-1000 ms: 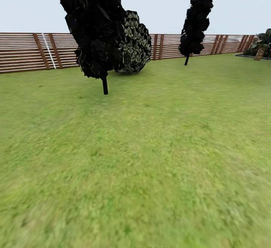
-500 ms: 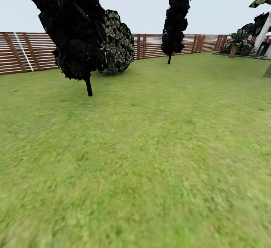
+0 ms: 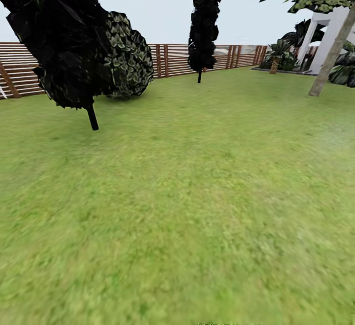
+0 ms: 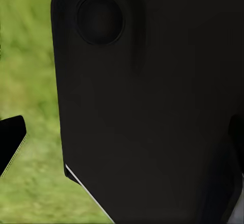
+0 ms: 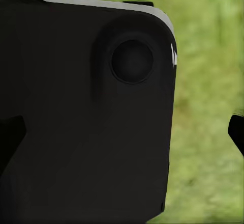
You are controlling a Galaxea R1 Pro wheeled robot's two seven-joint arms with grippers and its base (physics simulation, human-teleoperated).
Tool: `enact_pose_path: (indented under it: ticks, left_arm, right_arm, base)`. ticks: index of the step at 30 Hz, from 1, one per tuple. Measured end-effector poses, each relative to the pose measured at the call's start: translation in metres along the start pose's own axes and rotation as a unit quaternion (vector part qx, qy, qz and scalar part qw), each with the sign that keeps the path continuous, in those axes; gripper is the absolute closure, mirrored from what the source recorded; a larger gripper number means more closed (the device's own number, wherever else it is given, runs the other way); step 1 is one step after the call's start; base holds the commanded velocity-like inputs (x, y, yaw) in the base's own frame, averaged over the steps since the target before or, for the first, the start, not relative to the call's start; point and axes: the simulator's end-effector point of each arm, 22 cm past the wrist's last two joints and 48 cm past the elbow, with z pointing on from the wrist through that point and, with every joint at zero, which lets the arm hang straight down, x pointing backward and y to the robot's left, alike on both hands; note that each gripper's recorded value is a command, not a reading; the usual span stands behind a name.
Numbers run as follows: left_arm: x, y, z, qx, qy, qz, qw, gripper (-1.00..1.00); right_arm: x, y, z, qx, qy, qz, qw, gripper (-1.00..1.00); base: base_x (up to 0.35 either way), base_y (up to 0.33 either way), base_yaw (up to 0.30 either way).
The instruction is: Take the three Easter eggs out of the wicker basket on the lawn in the garden, then place them on the lawn next to a single tree (choose any tree) so that all three eggs are next to the same tree and none are left in the basket.
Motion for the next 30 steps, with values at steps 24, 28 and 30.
enact_pose_path:
  ticks: [24,28,30]
  left_arm:
    - [-0.0002,-0.0013,0.0,0.001,0.0,0.0,1.0,-1.0]
    - [-0.0008,-0.0015,0.0,0.001,-0.001,0.0,1.0,-1.0]
    - [-0.0012,-0.0015,0.0,0.001,-0.002,0.0,1.0,-1.0]
  right_arm:
    - [-0.0003,-0.0001,0.0,0.0,0.0,0.001,1.0,-1.0]
    - [-0.0008,-0.0001,0.0,0.0,-0.001,0.001,1.0,-1.0]
    - [-0.001,-0.0001,0.0001,0.0,-0.001,0.001,1.0,-1.0]
  base:
    - [0.0,0.0,-0.283]
    - [0.0,0.0,-0.283]
    - [0.0,0.0,-0.283]
